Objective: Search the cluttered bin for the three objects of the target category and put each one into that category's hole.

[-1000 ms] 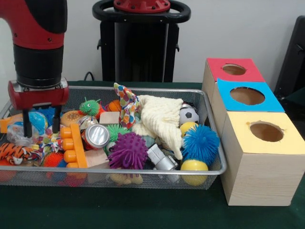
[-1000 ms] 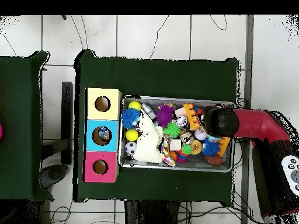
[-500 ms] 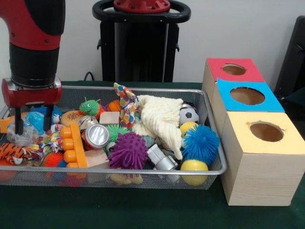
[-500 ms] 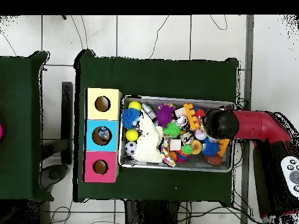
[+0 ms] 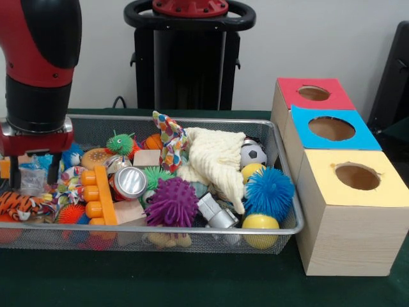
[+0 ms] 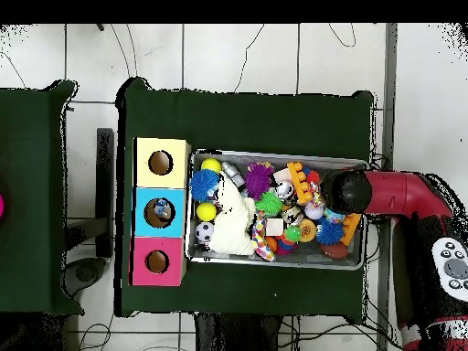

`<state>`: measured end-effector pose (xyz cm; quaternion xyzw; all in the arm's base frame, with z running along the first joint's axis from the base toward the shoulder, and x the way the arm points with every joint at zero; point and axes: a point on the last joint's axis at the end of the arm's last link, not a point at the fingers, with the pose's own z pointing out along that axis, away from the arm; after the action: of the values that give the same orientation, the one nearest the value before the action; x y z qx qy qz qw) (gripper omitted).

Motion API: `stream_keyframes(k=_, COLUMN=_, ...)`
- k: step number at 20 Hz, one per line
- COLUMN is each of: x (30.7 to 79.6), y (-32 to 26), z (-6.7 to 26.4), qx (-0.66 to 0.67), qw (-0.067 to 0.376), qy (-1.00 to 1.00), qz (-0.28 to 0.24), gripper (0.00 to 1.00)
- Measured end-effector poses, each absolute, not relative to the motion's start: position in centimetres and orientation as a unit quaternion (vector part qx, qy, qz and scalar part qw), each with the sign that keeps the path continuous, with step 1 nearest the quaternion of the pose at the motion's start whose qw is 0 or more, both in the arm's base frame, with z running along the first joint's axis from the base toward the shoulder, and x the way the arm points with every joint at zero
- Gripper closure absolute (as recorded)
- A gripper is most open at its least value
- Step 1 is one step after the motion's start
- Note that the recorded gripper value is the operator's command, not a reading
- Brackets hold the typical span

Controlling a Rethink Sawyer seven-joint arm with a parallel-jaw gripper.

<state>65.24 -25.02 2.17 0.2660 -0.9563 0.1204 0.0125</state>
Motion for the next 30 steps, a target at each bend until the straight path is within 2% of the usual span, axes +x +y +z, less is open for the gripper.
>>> stream_keyframes(k=8, x=64.6, y=-24.7, z=-0.2, qx=0.264, qw=0.044, qy=-0.957, qz=0.111, gripper=0.00)
stream_keyframes(k=16, x=63.7, y=-24.9, z=-1.2, qx=0.260, qw=0.105, qy=-0.954, qz=0.110, gripper=0.00)
stream_keyframes(k=18, x=63.1, y=-24.8, z=-0.8, qx=0.258, qw=0.149, qy=-0.948, qz=0.115, gripper=0.00)
stream_keyframes(k=20, x=62.9, y=-24.8, z=-0.6, qx=0.257, qw=0.162, qy=-0.946, qz=0.117, gripper=0.00)
stream_keyframes(k=21, x=62.4, y=-24.7, z=-0.1, qx=0.253, qw=0.194, qy=-0.940, qz=0.120, gripper=0.00)
stream_keyframes(k=23, x=61.9, y=-24.6, z=0.6, qx=0.248, qw=0.229, qy=-0.933, qz=0.122, gripper=0.00)
stream_keyframes(k=30, x=60.9, y=-25.0, z=1.8, qx=0.238, qw=0.274, qy=-0.923, qz=0.132, gripper=0.00)
